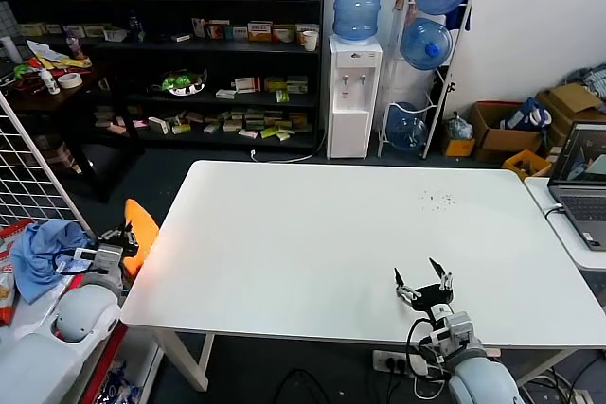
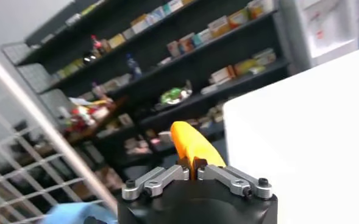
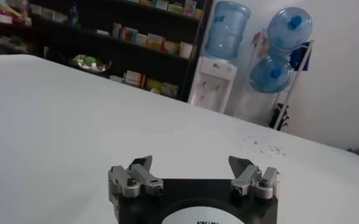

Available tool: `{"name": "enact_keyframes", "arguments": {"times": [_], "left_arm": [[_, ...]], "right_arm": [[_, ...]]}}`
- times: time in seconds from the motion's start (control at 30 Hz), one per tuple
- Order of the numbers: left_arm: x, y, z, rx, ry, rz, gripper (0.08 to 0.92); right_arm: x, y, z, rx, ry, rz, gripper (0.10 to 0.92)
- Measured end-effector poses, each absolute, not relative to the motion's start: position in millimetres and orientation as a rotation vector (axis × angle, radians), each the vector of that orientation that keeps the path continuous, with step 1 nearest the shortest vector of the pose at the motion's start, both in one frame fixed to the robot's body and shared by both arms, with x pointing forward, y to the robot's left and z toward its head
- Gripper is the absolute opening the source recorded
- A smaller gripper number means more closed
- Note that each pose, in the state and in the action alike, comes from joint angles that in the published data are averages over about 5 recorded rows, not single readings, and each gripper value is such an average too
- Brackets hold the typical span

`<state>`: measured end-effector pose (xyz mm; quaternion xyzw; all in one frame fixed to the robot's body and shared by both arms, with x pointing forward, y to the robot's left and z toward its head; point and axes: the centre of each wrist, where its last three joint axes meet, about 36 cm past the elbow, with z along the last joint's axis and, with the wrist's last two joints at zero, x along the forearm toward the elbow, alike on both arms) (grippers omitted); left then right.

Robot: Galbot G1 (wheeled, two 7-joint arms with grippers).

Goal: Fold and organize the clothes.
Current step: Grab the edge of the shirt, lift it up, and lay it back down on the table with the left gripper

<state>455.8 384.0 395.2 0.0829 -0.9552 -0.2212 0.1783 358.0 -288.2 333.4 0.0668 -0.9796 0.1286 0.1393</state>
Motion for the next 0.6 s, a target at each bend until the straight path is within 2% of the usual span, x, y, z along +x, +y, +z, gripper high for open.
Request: {"name": "enact_keyframes", "arguments": {"times": [0.23, 0.6], "left_arm": [[441.6, 315.1, 388.5, 0.093, -2.724, -0.413, 0.123], [434.2, 219.2, 375.1, -0.059, -2.735, -0.137, 0.123]], "right_arm": [[355.3, -291.4, 335.4, 0.185, -2.831, 0.388, 0.823], [351.1, -295.8, 333.4, 0.170, -2.828, 0.405, 0.823]]}}
